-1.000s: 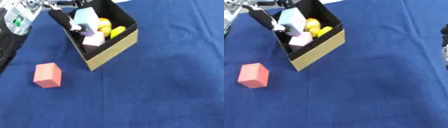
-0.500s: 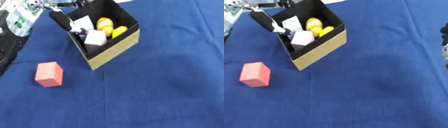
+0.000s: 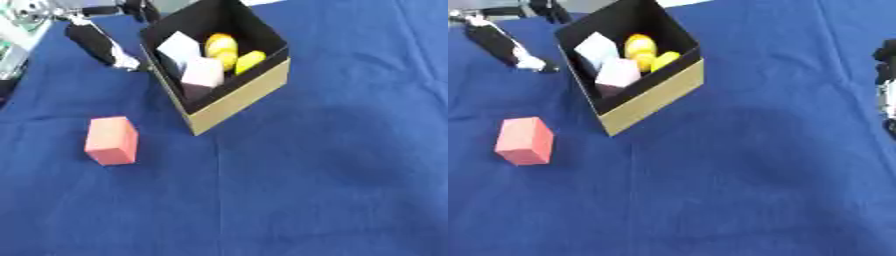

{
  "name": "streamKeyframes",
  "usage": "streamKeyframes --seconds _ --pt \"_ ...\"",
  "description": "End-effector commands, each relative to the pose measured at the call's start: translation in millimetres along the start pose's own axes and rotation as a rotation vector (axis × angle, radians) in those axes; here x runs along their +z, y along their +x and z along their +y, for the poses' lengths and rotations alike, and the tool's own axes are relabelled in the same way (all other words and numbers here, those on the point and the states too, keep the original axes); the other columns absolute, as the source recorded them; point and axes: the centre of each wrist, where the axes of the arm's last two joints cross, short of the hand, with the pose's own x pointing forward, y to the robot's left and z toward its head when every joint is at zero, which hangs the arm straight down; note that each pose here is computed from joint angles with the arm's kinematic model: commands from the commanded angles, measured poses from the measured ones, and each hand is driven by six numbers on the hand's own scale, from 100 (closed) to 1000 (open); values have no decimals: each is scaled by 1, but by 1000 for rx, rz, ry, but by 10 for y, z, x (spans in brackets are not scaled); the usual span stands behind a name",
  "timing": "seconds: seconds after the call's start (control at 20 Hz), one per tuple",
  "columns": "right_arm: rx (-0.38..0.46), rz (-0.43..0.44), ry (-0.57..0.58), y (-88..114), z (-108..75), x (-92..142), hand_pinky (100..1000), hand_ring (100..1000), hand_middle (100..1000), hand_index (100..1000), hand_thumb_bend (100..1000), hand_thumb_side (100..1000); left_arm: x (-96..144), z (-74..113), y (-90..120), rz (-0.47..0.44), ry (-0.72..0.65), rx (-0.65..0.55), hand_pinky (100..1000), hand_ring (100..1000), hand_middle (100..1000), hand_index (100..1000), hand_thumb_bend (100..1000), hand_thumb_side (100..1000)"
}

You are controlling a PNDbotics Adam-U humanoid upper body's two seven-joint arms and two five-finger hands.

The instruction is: Pick up objects on the table and place them in the box.

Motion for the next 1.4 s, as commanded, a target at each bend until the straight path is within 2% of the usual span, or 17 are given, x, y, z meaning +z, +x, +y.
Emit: streamKeyframes --seconds 0.05,0.25,0.35,0.55,0.85,1.1,1.4 --pt "23 -19 -9 47 -67 -27 736 742 648 730 100 415 302 29 76 -1 13 -35 840 788 757 872 496 437" --pt "21 -16 -15 47 -63 -28 736 742 648 730 100 416 645 -133 561 -3 -17 10 843 793 764 876 509 445" --pt "20 -16 -18 48 -61 -31 736 742 648 730 100 416 731 -194 717 -3 -35 26 842 795 768 879 513 449" --pt "17 -13 -27 49 -56 -33 736 741 647 730 100 419 789 -384 731 -8 -71 55 846 802 777 884 530 457" --pt "11 -11 -36 48 -42 -33 735 741 646 730 100 424 815 -583 705 83 -81 67 865 830 809 904 572 437" --pt "6 -7 -39 45 -29 -27 735 740 646 729 100 426 799 -624 715 153 -38 59 868 831 811 906 577 417" --pt "2 -3 -43 42 -19 -21 735 740 645 729 100 429 779 -587 728 182 -4 48 868 830 809 902 562 394"
